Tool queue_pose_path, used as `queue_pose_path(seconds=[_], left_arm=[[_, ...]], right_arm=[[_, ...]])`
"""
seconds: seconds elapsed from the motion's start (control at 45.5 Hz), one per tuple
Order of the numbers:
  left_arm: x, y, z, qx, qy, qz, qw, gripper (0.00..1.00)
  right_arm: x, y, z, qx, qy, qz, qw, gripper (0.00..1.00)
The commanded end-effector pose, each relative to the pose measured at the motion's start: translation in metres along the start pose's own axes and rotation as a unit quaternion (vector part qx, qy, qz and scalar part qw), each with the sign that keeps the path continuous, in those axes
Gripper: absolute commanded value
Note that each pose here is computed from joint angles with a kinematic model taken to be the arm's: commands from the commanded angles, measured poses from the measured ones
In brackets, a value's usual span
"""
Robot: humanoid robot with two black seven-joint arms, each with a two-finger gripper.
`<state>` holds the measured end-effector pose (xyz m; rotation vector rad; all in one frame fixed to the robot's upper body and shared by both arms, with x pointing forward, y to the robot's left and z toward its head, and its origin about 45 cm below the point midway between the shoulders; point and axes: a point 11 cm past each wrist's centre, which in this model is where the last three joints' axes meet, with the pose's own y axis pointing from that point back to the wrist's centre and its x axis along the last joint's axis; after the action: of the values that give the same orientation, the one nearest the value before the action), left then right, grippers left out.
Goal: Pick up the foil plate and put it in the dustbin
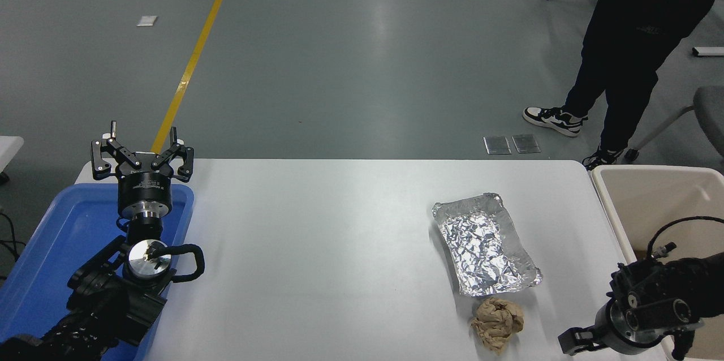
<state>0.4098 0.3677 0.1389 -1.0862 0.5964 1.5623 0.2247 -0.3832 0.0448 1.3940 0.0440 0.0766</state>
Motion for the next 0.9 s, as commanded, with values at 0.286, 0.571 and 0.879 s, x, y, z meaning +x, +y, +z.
queue_pose_path(seconds=[0.286,0.571,0.879], left_arm=[[-0.001,0.0,-0.002,0.007,-0.006,-0.004,1.0,0.99],[-0.001,0.0,-0.001,0.006,-0.006,-0.004,1.0,0.99],[0.0,0.0,-0.001,0.007,-0.007,-0.004,1.0,0.99]], right_arm=[[0.012,0.003,-0.007,0.004,0.001,0.015,1.0,1.0],[0.036,0.039,0.009,-0.003,-0.004,0.038,0.999,1.0],[0.064,0.142,0.035,-0.021,-0.002,0.077,0.997,1.0]])
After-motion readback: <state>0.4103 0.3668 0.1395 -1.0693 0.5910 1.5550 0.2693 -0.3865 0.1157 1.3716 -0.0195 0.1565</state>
